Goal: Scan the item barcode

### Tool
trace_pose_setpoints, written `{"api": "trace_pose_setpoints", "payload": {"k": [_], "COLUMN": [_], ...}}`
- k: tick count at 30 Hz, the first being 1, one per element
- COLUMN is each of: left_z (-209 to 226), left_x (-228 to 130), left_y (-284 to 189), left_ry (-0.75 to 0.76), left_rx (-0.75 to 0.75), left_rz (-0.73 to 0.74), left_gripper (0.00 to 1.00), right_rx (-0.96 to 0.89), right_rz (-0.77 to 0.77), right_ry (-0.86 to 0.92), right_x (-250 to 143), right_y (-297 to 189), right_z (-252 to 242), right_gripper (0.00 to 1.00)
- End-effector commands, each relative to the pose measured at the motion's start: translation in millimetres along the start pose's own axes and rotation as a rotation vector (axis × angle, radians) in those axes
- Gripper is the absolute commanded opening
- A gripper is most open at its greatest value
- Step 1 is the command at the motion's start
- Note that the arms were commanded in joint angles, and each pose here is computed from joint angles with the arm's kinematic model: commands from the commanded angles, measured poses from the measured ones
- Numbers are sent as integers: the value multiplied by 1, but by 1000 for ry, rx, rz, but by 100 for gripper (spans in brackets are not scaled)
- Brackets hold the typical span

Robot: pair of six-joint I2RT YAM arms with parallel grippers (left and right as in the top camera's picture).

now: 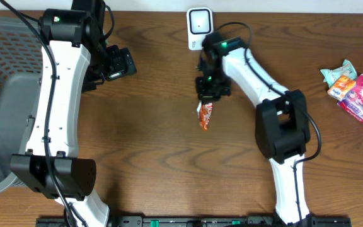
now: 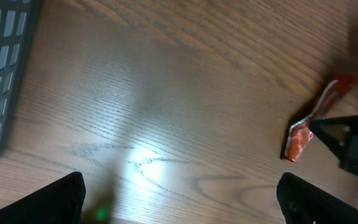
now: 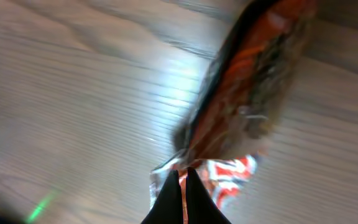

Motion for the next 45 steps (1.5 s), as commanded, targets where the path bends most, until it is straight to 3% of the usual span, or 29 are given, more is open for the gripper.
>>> {"api": "trace_pose_setpoints", "payload": {"k": [1,7,13,14,17,20,23,26,29,39,43,45], "left_z": [2,2,2,2,2,2,2,2,2,2,2,2], "left_x": [1,1,1,1,1,1,1,1,1,1,1,1], "left_y": [2,2,2,2,2,2,2,2,2,2,2,2], "left_ry": [-6,-6,-6,-6,-6,-6,-6,-6,-6,-6,-6,-6], "left_rx": [12,12,12,12,12,12,12,12,12,12,12,12], "left_rz": [6,6,6,6,6,6,6,6,6,6,6,6], "left_gripper": [98,98,98,98,98,98,98,98,98,98,98,98], "right_rx": [-21,-27,-130,-173,-222,-224,-219,-165,-110,-55,-71,-68], "right_rz": [-19,-28,-60,-73,-99,-82,-49,-23,-16,-24,-44,-62], "right_ry": [16,-39,-4,32,122,163,193,199,193,113,97,95], "right_x": [-2,-1,7,9,13,9,2,-3,-4,-7,-2,4], "right_y": [5,11,-30,-40,-59,-61,-54,-36,-18,32,31,25], "right_z": [21,45,30,20,-5,-23,-35,-33,-27,-1,2,3], "right_gripper": [1,1,4,11,55,70,70,64,50,47,1,1]}}
Point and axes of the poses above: each gripper's point midway between its finger pads, its own y axis out along the fingers, its own z axis along the line the jaws close on, x = y × z, the point moved 1 cm from there along -y, back along the fingers, and after that the axes turned 11 degrees about -y, right-handed, at the moved point
